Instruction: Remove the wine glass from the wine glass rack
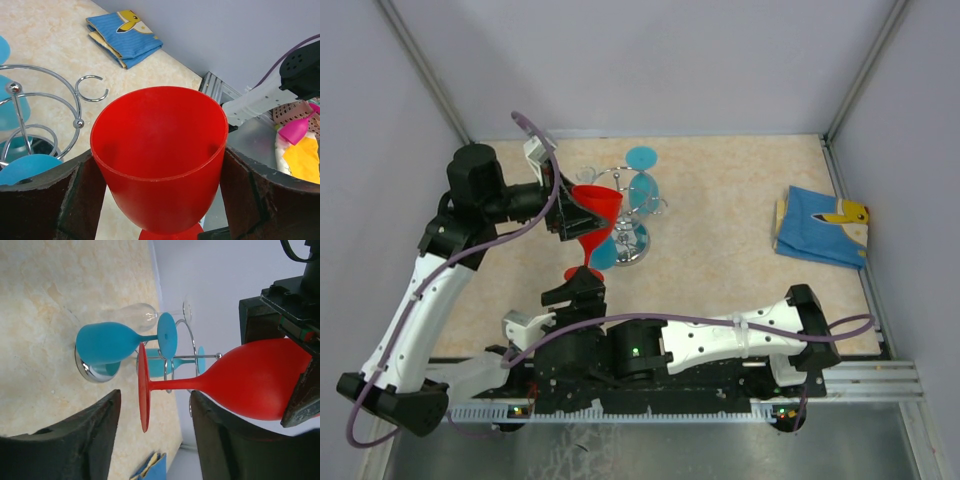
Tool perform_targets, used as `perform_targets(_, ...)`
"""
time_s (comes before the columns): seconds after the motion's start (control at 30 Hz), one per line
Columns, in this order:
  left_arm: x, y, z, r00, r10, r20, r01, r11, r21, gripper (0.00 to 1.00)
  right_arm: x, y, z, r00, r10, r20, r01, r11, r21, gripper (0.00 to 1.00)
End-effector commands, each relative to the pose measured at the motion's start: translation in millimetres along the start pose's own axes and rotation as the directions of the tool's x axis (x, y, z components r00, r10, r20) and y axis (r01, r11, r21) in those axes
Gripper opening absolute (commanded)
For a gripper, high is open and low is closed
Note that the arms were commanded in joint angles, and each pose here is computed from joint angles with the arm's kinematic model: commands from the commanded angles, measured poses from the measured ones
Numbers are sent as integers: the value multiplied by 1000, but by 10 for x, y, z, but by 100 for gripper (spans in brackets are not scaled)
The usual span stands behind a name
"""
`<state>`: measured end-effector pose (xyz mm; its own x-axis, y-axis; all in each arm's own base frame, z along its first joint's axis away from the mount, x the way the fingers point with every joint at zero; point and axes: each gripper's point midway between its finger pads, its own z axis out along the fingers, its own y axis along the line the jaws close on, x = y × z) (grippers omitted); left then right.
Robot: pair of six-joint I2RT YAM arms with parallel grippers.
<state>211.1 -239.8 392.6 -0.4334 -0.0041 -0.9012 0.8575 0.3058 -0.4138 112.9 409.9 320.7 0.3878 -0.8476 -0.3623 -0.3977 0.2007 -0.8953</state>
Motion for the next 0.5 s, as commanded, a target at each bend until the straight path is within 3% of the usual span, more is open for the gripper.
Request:
perform_targets(0.0,-117,-16,-63,998,61,25,-59,997,-53,85,-68,-256,-49,998,53,21,-54,998,42,71)
perform_targets(0.03,-136,23,-73,997,67,27,-64,995,-81,84,-55,-293,-63,998,65,19,-66,996,53,85)
perform_targets(0.07,-164,56,-87,997,72,30,-68,992,-109,83,-41,-323,-75,997,77,17,-77,995,63,92)
perform_targets(0.13,-210,149,-120,995,88,36,-80,981,-175,83,-28,-330,-87,996,85,18,-86,994,70,98)
perform_targets(0.23,-317,283,-212,990,129,50,-109,951,-290,84,91,-514,-198,991,135,16,-136,986,99,99)
perform_targets(0.37,-520,495,-440,977,202,66,-146,863,-483,87,298,-593,-305,985,172,-14,-169,978,124,99)
perform_targets(0.47,-658,862,-791,972,220,79,-96,686,-721,86,521,-680,-410,967,253,-31,-246,958,147,99)
